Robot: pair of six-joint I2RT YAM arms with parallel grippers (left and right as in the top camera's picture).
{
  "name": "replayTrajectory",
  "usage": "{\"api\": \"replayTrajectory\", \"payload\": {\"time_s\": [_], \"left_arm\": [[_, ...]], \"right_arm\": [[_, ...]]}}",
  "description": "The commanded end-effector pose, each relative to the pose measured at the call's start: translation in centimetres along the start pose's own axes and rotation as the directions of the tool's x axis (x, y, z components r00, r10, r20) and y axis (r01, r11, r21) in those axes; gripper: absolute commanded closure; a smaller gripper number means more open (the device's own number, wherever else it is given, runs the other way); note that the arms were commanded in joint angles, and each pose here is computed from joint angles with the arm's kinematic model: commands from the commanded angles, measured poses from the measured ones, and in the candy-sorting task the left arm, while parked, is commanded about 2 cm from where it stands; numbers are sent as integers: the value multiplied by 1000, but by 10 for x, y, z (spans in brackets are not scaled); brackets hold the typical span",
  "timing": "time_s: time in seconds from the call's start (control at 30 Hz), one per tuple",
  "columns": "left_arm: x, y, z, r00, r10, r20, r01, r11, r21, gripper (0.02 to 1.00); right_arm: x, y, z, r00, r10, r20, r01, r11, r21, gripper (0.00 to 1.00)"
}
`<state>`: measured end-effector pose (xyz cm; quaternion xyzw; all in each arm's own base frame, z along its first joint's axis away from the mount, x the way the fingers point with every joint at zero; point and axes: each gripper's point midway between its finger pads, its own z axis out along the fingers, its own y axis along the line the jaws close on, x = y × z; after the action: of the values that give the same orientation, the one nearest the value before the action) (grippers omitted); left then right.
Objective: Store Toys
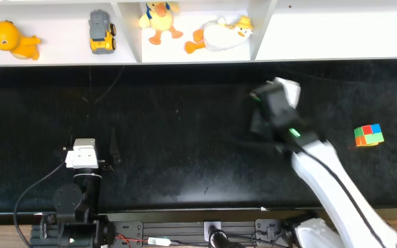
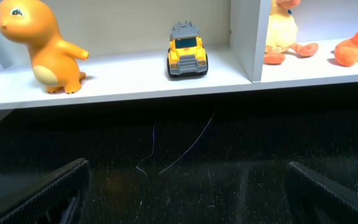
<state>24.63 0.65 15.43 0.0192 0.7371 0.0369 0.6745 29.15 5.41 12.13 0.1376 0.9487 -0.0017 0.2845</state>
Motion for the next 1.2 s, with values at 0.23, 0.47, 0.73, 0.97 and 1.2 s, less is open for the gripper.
{"api": "replayTrajectory", "payload": {"time_s": [0.23, 0.47, 0.73, 0.97, 1.2], "left_arm": [[-2, -3, -1, 1000, -3, 10, 3, 1000, 17, 20], [-2, -3, -1, 1000, -3, 10, 3, 1000, 17, 20], [-2, -3, -1, 1000, -3, 10, 3, 1000, 17, 20], [-2, -3, -1, 1000, -3, 10, 3, 1000, 17, 20], [-2, -3, -1, 1000, -3, 10, 3, 1000, 17, 20]], "right_arm": [[-73, -56, -8, 971, -71, 230, 47, 993, 109, 917], [-131, -32, 26, 963, -172, 207, 146, 980, 136, 934], [-194, -2, 66, 950, -210, 232, 181, 974, 139, 921], [-204, 25, 105, 954, -211, 214, 207, 977, 44, 899], [-202, 36, 115, 952, -214, 217, 217, 976, 11, 831]]}}
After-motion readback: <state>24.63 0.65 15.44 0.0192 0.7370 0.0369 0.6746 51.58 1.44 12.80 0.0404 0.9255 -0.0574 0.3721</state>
